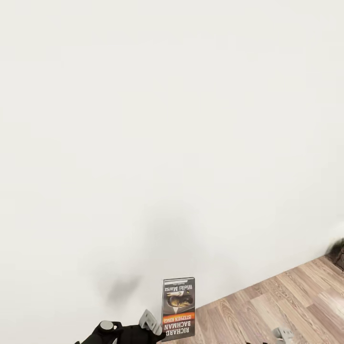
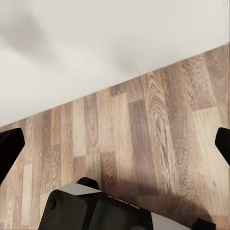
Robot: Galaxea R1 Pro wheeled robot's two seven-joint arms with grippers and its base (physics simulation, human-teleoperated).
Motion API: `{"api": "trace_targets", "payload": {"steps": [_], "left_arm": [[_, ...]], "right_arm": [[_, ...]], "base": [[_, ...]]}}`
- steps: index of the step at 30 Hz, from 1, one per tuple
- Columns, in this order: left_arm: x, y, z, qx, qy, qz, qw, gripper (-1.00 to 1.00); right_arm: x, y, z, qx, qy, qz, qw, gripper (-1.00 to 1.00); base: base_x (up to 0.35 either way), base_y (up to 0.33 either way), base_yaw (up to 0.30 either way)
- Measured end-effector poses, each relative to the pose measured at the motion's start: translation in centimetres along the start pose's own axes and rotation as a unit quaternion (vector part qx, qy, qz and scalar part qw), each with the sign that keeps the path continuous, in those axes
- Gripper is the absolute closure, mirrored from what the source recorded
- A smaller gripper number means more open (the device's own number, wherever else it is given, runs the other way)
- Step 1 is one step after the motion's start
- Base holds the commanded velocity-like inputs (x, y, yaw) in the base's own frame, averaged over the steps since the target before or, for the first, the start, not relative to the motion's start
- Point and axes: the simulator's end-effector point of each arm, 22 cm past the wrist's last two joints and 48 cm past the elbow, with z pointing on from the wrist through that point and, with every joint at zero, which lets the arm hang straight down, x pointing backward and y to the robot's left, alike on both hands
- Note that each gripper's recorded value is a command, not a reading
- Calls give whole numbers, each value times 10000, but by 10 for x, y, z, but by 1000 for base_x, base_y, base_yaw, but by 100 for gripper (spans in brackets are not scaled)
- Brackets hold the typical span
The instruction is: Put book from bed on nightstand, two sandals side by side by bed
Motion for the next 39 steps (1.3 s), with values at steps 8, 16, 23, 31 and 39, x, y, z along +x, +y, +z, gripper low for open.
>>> {"api": "trace_targets", "payload": {"steps": [8,16,23,31,39], "left_arm": [[2,0,0,3,14,-12,10000,100],[3,1,1,9,27,-24,10000,100],[5,0,1,14,40,-36,10000,100],[6,0,2,16,47,-45,10000,100],[6,0,2,16,47,-46,10000,100]], "right_arm": [[1,-1,0,7,17,10,10000,-100],[3,-2,1,10,33,21,10000,-100],[4,-2,1,11,46,30,10000,-100],[5,-2,1,11,52,35,10000,-100],[5,-2,1,18,54,35,10000,-100]], "base": [[0,0,-258],[0,0,-259],[60,0,-256],[300,0,-89],[299,0,-4]]}}
